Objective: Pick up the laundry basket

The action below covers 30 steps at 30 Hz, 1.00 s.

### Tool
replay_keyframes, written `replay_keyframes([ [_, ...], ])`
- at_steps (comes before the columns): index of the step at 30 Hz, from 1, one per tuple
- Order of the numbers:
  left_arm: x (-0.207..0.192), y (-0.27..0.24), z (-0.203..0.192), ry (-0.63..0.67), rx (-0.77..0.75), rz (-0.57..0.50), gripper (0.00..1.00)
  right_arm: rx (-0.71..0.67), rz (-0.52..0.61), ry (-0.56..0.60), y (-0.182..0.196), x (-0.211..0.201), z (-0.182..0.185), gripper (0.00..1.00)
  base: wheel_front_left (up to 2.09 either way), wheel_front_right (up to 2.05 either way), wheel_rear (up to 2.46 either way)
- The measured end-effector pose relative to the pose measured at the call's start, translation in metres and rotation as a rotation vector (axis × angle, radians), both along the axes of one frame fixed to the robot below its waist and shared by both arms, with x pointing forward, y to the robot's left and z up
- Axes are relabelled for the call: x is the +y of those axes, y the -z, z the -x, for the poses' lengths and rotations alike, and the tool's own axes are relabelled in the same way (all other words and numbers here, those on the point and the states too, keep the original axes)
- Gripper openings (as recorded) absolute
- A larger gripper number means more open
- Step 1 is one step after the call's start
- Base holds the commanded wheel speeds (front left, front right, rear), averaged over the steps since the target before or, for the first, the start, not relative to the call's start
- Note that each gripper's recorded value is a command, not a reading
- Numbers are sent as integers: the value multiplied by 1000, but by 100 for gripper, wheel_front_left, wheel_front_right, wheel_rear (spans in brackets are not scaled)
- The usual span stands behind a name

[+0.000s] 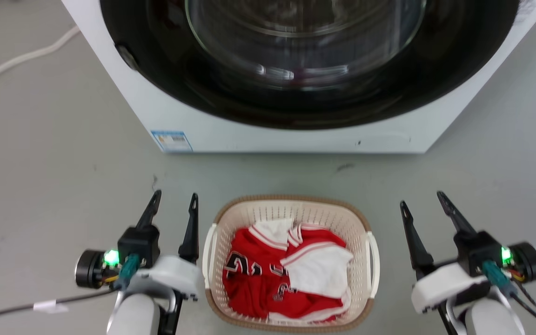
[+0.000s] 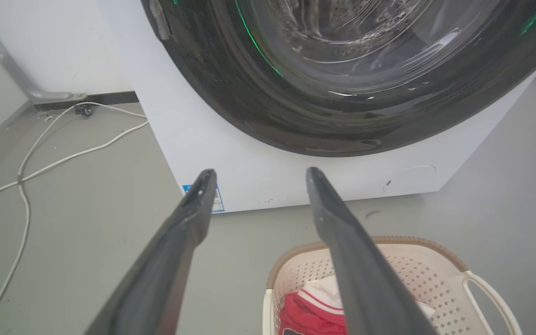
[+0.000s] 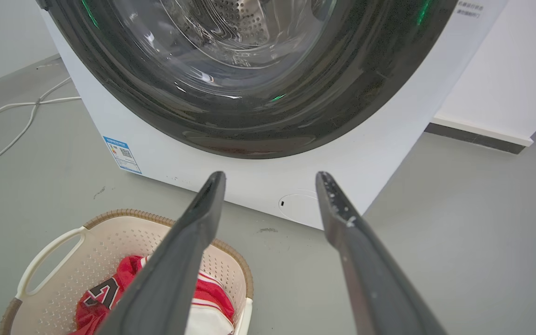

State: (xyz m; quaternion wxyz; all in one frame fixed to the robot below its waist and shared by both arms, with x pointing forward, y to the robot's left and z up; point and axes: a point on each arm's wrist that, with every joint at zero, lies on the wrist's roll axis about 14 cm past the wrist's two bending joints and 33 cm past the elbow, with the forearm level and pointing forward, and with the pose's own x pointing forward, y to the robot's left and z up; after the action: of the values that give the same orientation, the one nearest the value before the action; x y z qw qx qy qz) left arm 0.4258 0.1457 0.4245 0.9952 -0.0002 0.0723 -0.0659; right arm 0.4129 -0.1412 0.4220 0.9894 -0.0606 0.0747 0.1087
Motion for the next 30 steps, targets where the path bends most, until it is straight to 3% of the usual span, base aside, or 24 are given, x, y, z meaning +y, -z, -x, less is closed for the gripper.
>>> replay_keyframes([
  [6,-4,57,-18,30,152,-16,100,101,28,-21,43,4,-22,100,0,0,0],
  [16,-3,153,-19,56,412,-47,100,348,66,-54,136,7,-24,100,0,0,0],
  [25,3,219,-3,60,608,-82,100,588,99,-92,213,8,4,100,0,0,0],
  [30,4,239,6,71,675,-96,100,682,113,-108,237,7,20,100,0,0,0],
])
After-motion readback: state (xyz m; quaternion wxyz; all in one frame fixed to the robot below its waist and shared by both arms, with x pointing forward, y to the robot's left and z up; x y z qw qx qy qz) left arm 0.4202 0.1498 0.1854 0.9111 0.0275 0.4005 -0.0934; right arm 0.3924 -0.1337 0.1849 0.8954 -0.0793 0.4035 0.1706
